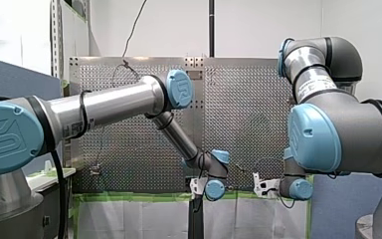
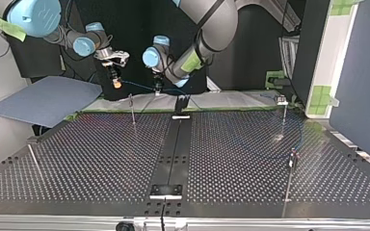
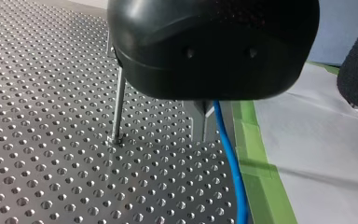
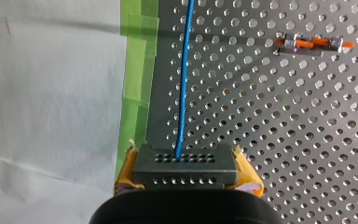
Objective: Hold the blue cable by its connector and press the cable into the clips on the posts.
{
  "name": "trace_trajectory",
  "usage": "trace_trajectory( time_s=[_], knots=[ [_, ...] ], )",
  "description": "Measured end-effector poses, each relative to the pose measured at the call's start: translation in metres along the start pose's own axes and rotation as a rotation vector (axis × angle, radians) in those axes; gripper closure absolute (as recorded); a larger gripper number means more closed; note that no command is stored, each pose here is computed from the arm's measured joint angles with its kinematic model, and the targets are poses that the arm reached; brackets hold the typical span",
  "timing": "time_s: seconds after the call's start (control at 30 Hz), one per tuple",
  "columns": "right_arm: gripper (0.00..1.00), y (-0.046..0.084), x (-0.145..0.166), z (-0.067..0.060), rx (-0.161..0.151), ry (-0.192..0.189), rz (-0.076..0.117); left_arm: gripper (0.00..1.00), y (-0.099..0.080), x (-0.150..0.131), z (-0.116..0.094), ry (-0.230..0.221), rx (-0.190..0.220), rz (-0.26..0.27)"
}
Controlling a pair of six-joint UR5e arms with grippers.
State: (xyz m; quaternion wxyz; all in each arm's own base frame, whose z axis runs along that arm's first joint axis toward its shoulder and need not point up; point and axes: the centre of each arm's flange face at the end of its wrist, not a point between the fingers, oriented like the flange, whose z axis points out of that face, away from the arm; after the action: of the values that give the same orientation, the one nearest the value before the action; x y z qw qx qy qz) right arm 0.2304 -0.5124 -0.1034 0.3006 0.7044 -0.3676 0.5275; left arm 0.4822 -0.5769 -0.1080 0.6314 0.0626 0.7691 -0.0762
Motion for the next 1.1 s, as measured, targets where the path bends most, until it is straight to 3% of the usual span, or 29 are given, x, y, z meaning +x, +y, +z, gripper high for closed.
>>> trace_trajectory(
  time_s=[0.3, 0.57, 0.83, 1.1],
  knots=[
    [1.0, 0.006, 0.0, -0.001, -0.012, -0.001, 0.005, 1.0, -0.01, -0.002, -0.015, 0.0, -0.039, 0.025],
    [1.0, 0.016, 0.009, -0.01, -0.03, 0.009, 0.012, 1.0, -0.05, -0.026, -0.052, -0.021, -0.043, 0.025],
    [1.0, 0.036, 0.031, -0.014, -0.081, 0.063, 0.06, 1.0, -0.073, -0.035, -0.067, -0.048, -0.032, 0.027],
    [1.0, 0.052, 0.04, -0.01, -0.106, 0.131, 0.108, 1.0, -0.082, -0.051, -0.055, -0.082, -0.005, -0.002]
  ],
)
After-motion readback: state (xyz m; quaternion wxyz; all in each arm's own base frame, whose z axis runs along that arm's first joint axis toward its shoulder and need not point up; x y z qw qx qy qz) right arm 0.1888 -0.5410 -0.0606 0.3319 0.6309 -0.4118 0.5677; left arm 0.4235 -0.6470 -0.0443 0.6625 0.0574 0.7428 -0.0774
